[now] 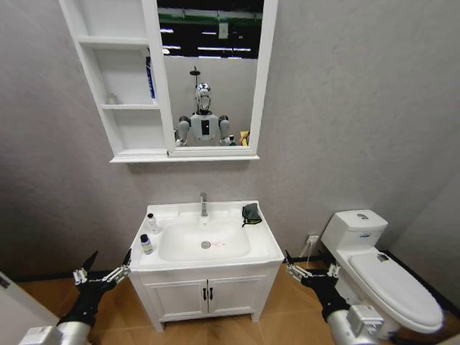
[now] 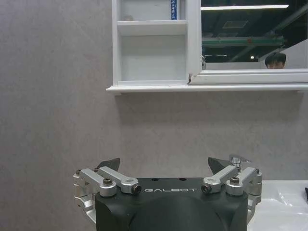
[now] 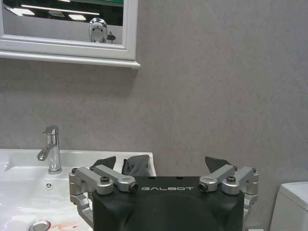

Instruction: Move facial cleanser and shampoo from washbasin to cabinet, then wipe washbasin with towel.

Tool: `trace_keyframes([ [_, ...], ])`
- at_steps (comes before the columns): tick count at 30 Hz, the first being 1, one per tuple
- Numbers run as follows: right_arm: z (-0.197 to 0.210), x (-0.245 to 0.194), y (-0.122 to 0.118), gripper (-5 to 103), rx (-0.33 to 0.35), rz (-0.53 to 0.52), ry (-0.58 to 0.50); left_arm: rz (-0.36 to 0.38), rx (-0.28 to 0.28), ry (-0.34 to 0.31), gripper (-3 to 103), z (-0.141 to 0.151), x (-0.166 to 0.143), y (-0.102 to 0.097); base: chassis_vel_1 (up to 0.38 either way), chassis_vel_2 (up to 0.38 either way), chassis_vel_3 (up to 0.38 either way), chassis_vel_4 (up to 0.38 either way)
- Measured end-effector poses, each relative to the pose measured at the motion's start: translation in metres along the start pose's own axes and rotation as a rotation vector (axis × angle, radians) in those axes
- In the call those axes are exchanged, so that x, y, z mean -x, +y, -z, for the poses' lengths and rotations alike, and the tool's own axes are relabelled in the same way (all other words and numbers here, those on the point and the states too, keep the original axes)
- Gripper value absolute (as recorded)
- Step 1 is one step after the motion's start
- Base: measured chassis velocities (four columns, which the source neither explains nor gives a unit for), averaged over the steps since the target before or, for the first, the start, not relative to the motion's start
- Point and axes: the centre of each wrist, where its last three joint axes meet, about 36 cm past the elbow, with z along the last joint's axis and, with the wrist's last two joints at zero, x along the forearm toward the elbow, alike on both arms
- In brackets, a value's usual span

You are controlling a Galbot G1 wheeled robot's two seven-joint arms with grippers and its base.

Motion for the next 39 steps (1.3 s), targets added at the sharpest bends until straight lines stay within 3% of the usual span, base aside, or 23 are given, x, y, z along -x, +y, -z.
trace_keyframes([
  [6,0.001,0.001,-0.002,100,0.009,-0.013,-0.011,-0.024,0.019,0.014,100,-0.020,0.002,-0.018,0.002,-0.003,-0.009,0.003],
  [10,0.003,0.003,-0.003,100,0.021,-0.032,-0.025,-0.030,0.011,0.016,100,-0.018,0.008,-0.025,0.000,0.000,0.000,0.000],
  [39,0.001,0.001,-0.002,100,0.001,0.009,0.014,-0.028,0.014,0.021,100,-0.010,0.006,-0.024,-0.036,0.035,0.041,-0.038],
])
